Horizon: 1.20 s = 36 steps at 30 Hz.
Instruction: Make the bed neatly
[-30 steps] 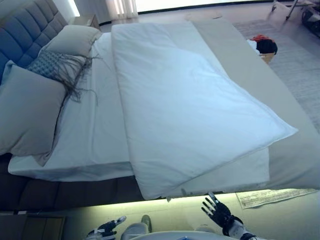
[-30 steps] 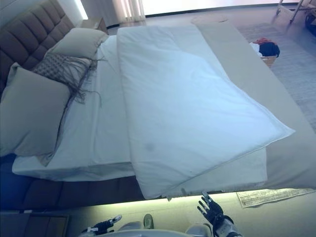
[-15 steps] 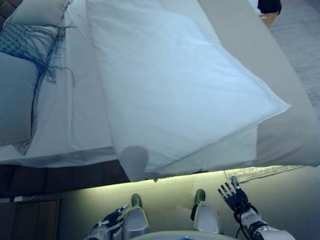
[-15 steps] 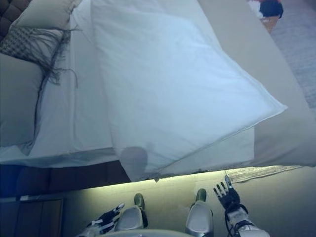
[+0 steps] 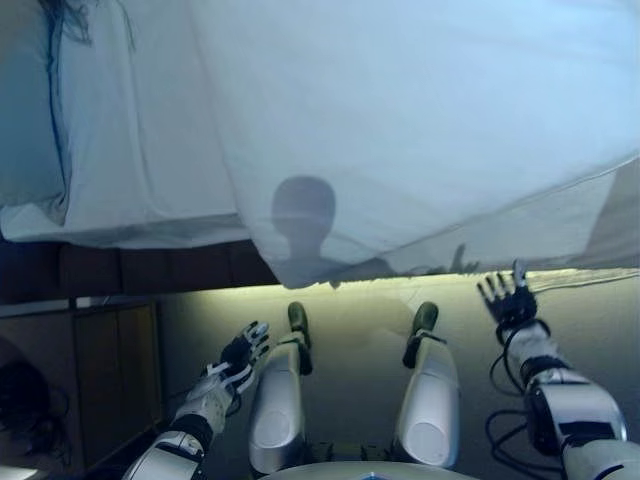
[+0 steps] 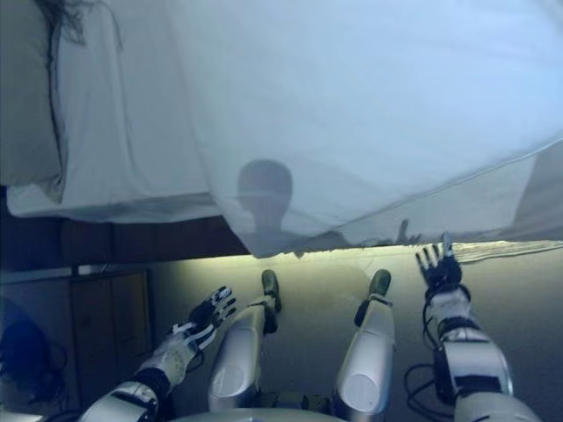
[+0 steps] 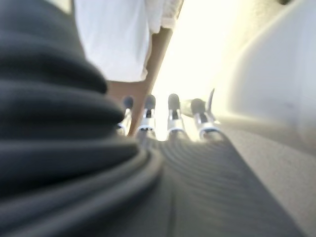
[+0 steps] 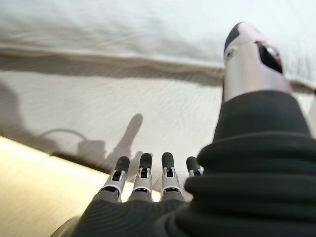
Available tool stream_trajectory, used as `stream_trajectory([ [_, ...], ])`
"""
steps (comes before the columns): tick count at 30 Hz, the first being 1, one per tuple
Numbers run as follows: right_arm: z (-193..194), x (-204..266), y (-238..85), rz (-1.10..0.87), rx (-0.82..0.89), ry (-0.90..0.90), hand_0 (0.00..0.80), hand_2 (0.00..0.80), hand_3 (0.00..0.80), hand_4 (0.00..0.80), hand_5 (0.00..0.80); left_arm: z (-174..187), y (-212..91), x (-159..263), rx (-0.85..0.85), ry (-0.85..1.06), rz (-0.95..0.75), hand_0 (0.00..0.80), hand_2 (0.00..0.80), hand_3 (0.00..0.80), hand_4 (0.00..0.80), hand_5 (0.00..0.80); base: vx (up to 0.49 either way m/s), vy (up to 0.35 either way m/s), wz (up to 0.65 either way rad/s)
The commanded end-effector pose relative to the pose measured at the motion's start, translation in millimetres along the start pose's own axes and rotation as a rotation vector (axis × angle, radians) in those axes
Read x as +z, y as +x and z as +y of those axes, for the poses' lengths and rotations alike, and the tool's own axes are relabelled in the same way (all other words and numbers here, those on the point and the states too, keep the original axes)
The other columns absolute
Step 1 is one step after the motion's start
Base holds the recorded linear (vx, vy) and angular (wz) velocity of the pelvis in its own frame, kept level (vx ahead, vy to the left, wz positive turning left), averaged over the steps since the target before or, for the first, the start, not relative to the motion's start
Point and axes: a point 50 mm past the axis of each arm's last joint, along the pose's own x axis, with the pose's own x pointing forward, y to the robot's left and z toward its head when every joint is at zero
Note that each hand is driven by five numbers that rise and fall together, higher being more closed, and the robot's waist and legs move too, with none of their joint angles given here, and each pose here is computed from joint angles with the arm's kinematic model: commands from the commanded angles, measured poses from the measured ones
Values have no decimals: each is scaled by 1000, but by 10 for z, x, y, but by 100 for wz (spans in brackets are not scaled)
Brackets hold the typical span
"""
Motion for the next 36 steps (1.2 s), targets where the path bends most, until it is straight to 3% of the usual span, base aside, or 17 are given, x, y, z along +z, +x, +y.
stream_trajectory([
  [1,129,323,37,-51,-3,-3,0,0,0,0,0,65,-35,58,24,-10,-38,0,0,0,0,0,-23,-12,12],
  [13,894,1317,6,-213,84,-136,0,0,0,0,0,161,-243,-28,-23,-89,-103,0,0,0,0,0,17,7,14],
  [23,1396,1847,-191,-367,218,-237,0,0,0,0,0,267,-410,-4,-40,-142,-161,0,0,0,0,0,12,18,1],
  [29,1454,1826,-189,-340,214,-335,0,0,0,0,0,297,-461,-67,-52,-137,-129,0,0,0,0,0,0,5,0],
  [34,1275,1776,-153,-298,95,-489,0,0,0,0,0,285,-474,-122,-78,-113,-93,0,0,0,0,0,9,43,-6],
  [35,1223,1771,-147,-292,54,-539,411,411,411,411,411,282,-473,-125,-84,-112,-89,0,0,0,0,0,13,49,-12],
  [36,1164,1766,-142,-289,6,-625,659,659,659,659,659,271,-470,-128,-91,-105,-85,0,0,0,0,0,18,44,-14],
])
